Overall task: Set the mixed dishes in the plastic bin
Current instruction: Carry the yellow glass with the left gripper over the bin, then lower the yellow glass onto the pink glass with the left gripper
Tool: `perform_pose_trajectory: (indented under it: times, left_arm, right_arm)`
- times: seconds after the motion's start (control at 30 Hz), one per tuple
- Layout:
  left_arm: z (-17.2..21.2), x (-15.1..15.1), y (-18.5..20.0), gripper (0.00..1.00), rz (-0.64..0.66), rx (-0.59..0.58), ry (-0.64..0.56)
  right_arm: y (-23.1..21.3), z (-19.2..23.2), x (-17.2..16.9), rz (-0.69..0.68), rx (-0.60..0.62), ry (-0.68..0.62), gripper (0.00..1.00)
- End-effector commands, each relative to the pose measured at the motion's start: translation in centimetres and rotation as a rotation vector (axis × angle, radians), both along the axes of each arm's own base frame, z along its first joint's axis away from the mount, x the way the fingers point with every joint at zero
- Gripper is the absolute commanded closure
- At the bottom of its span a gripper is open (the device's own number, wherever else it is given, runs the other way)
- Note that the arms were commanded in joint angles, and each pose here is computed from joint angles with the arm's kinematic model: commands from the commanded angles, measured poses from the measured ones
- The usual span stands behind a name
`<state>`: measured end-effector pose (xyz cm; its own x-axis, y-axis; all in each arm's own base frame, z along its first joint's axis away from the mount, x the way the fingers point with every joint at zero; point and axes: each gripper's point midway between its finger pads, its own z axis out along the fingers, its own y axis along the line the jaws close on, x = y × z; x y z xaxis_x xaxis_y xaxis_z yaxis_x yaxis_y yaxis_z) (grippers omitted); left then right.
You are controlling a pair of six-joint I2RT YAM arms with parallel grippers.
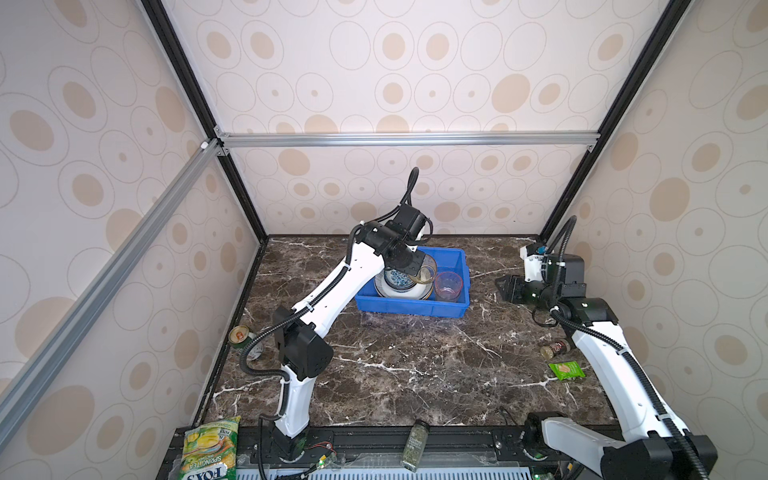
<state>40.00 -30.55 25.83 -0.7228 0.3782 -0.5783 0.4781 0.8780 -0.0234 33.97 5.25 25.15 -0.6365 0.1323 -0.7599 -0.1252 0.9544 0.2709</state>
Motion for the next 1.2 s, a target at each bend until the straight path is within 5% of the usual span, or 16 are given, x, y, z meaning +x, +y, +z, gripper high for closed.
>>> perform_pose_trajectory:
  times: [0.0,1.17]
  left_arm:
    - [2.2,0.5,-2.1,1.0,-0.052,-0.079,-0.059]
    - [-2.6,1.8,-7.3,1.0,-0.11,-0.155,0.033]
  right_arm:
    - [-0.6,1.5,0.4,-0.01,-0.032,-0.029,0.43]
    - [-0.1,0.5,2.3,0.003,-0.001,0.029,0.43]
